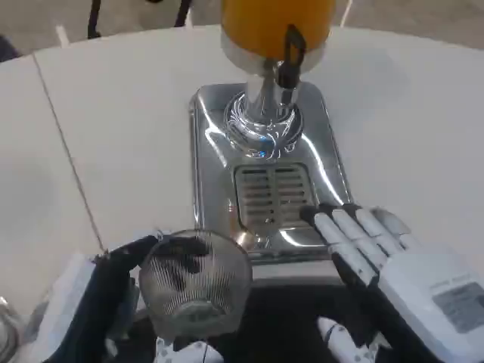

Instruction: Grasp the cup under the faucet to collect the drink, then remove the cup.

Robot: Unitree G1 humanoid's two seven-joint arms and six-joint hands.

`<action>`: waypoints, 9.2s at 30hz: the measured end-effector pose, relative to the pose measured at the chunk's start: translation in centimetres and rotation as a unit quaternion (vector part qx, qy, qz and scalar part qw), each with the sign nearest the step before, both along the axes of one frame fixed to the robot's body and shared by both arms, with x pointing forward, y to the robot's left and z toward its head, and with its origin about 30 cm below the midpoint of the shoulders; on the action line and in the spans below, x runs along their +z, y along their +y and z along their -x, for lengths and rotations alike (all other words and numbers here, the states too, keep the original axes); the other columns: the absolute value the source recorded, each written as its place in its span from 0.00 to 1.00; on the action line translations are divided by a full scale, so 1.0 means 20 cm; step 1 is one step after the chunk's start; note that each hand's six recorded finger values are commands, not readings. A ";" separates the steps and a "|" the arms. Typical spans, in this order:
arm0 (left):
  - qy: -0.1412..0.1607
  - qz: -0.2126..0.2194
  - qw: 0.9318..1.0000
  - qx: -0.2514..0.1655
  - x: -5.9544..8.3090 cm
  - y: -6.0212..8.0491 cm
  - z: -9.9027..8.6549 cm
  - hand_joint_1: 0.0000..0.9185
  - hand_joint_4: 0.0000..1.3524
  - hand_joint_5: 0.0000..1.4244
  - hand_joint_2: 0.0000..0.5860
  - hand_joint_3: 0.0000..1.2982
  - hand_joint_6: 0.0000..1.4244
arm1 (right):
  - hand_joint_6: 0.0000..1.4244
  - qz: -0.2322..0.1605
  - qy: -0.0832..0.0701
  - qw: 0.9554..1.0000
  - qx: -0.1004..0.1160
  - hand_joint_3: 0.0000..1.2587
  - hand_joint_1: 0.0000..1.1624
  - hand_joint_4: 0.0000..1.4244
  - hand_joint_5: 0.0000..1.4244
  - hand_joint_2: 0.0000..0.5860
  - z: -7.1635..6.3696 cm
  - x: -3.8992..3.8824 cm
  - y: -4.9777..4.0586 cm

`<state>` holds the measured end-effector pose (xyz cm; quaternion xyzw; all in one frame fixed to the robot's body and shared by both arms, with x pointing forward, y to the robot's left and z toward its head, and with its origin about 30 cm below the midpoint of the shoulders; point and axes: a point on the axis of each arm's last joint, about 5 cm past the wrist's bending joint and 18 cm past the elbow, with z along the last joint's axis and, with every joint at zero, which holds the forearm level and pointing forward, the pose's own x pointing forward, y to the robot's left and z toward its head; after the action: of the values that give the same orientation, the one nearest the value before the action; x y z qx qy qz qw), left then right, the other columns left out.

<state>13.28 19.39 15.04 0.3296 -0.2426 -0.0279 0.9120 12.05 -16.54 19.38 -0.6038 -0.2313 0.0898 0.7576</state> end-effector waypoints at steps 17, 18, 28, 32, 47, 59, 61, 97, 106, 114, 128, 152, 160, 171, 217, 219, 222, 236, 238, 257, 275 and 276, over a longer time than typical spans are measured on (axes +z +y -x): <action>-0.019 0.001 1.000 0.024 0.02 0.00 -0.03 0.74 0.88 1.00 0.08 0.86 1.00 | 0.00 0.007 -0.003 1.000 -0.015 0.00 0.00 0.00 0.00 1.00 -0.04 0.010 0.016; -0.019 0.002 1.000 0.025 0.02 0.00 -0.03 0.74 0.88 1.00 0.08 0.86 1.00 | 0.00 0.008 -0.002 1.000 -0.015 0.00 0.01 0.00 0.00 1.00 -0.03 0.008 0.017; -0.032 0.044 0.998 0.028 -0.01 -0.11 -0.21 0.74 0.88 1.00 0.08 0.86 1.00 | 0.00 -0.001 0.008 0.998 -0.057 0.00 0.08 0.00 0.00 1.00 -0.02 -0.009 0.017; -0.041 0.062 0.997 0.024 -0.01 -0.20 -0.36 0.74 0.88 1.00 0.08 0.86 1.00 | 0.00 -0.002 0.014 0.998 -0.065 0.00 0.09 0.00 0.00 1.00 -0.02 -0.013 0.027; -0.017 0.047 0.998 0.024 -0.08 -0.42 -0.70 0.74 0.88 1.00 0.08 0.86 1.00 | 0.00 0.004 0.027 0.996 -0.087 0.00 0.13 0.00 0.00 1.00 -0.05 0.023 0.019; -0.021 0.044 0.998 0.031 -0.03 -0.54 -0.89 0.73 0.88 1.00 0.10 0.87 1.00 | 0.00 0.006 0.041 0.994 -0.099 0.00 0.14 0.00 0.00 1.00 -0.06 0.028 0.017; -0.020 0.042 0.998 0.036 -0.03 -0.54 -0.91 0.73 0.88 1.00 0.10 0.87 1.00 | 0.00 0.005 0.043 0.994 -0.100 0.00 0.14 0.00 0.00 1.00 -0.06 0.029 0.015; -0.039 -0.009 0.999 0.023 -0.04 -0.48 -0.92 0.48 0.00 0.18 0.08 0.03 0.19 | 0.03 -0.003 0.067 0.995 -0.074 0.00 0.17 0.00 0.00 1.00 -0.11 0.033 0.037; -0.061 -0.031 0.998 0.019 -0.05 -0.33 -0.85 0.44 0.00 0.12 0.06 0.00 0.12 | 0.03 -0.029 0.060 0.995 -0.072 0.00 0.17 0.00 0.00 1.00 -0.10 0.007 0.075; -0.079 -0.063 0.994 0.042 -0.02 -0.17 -0.73 0.32 0.00 0.08 0.06 0.00 0.09 | 0.03 -0.089 0.042 0.991 -0.091 0.00 0.17 0.00 0.00 1.00 -0.10 0.022 0.062; -0.037 -0.244 0.961 0.124 0.02 0.11 -0.36 0.05 0.00 0.00 0.13 0.00 0.00 | 0.06 -0.273 -0.001 0.960 -0.058 0.00 0.39 0.00 0.00 1.00 -0.21 0.151 0.162; 0.012 -0.271 0.954 0.131 -0.03 0.10 -0.12 0.11 0.00 0.00 0.13 0.00 0.00 | 0.00 -0.472 0.020 0.881 0.020 0.00 0.49 0.00 0.00 1.00 -0.50 0.351 0.283; 0.020 -0.263 0.956 0.129 -0.04 0.09 -0.11 0.12 0.00 0.00 0.14 0.00 0.00 | 0.00 -0.454 0.066 0.884 0.084 0.00 0.49 0.00 0.00 1.00 -0.57 0.398 0.295; 0.022 -0.258 0.957 0.130 -0.05 0.09 -0.11 0.14 0.00 0.00 0.13 0.00 0.00 | 0.00 -0.447 0.105 0.879 0.129 0.00 0.47 0.00 0.00 1.00 -0.57 0.372 0.326; 0.029 -0.199 0.969 0.145 -0.07 0.05 -0.21 0.15 0.00 0.00 0.12 0.00 0.00 | 0.01 -0.174 0.133 0.972 0.092 0.01 0.11 0.00 0.00 0.91 -0.61 0.650 0.380; 0.028 -0.189 0.971 0.144 -0.07 0.05 -0.23 0.15 0.00 0.00 0.12 0.00 0.00 | 0.01 -0.168 0.135 0.972 0.094 0.01 0.11 0.00 0.00 0.91 -0.60 0.658 0.380; 0.025 -0.184 0.972 0.145 -0.06 0.04 -0.25 0.15 0.00 0.00 0.12 0.00 0.00 | 0.01 -0.163 0.138 0.972 0.094 0.02 0.11 0.00 0.00 0.92 -0.60 0.669 0.380; 0.005 -0.146 0.981 0.128 -0.03 -0.07 -0.38 0.22 0.00 0.00 0.12 0.00 0.00 | 0.01 -0.162 0.137 0.973 0.092 0.02 0.11 0.00 0.00 0.95 -0.59 0.671 0.381; 0.005 -0.145 0.982 0.123 -0.03 -0.09 -0.40 0.22 0.00 0.00 0.12 0.00 0.00 | 0.01 -0.162 0.138 0.973 0.092 0.02 0.11 0.00 0.00 0.95 -0.59 0.670 0.381; 0.014 -0.131 0.985 0.108 -0.04 -0.13 -0.49 0.20 0.00 0.00 0.11 0.00 0.00 | 0.01 -0.347 0.144 0.923 0.085 0.02 0.28 0.00 0.00 0.99 -0.49 0.514 0.293; 0.002 -0.128 0.987 0.095 -0.02 -0.16 -0.51 0.10 0.00 0.00 0.08 0.00 0.00 | 0.01 -0.162 0.081 0.982 0.046 0.03 0.37 0.00 0.00 0.93 -0.20 0.464 0.038; 0.002 -0.128 0.987 0.094 -0.02 -0.16 -0.51 0.10 0.00 0.00 0.08 0.00 0.00 | 0.01 -0.150 0.081 0.984 0.047 0.03 0.37 0.00 0.00 0.93 -0.19 0.461 0.033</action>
<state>23.52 16.11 14.56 0.4647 -0.2035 0.0266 0.8613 15.79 -15.89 28.59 -0.4624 -0.2082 0.1381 0.8508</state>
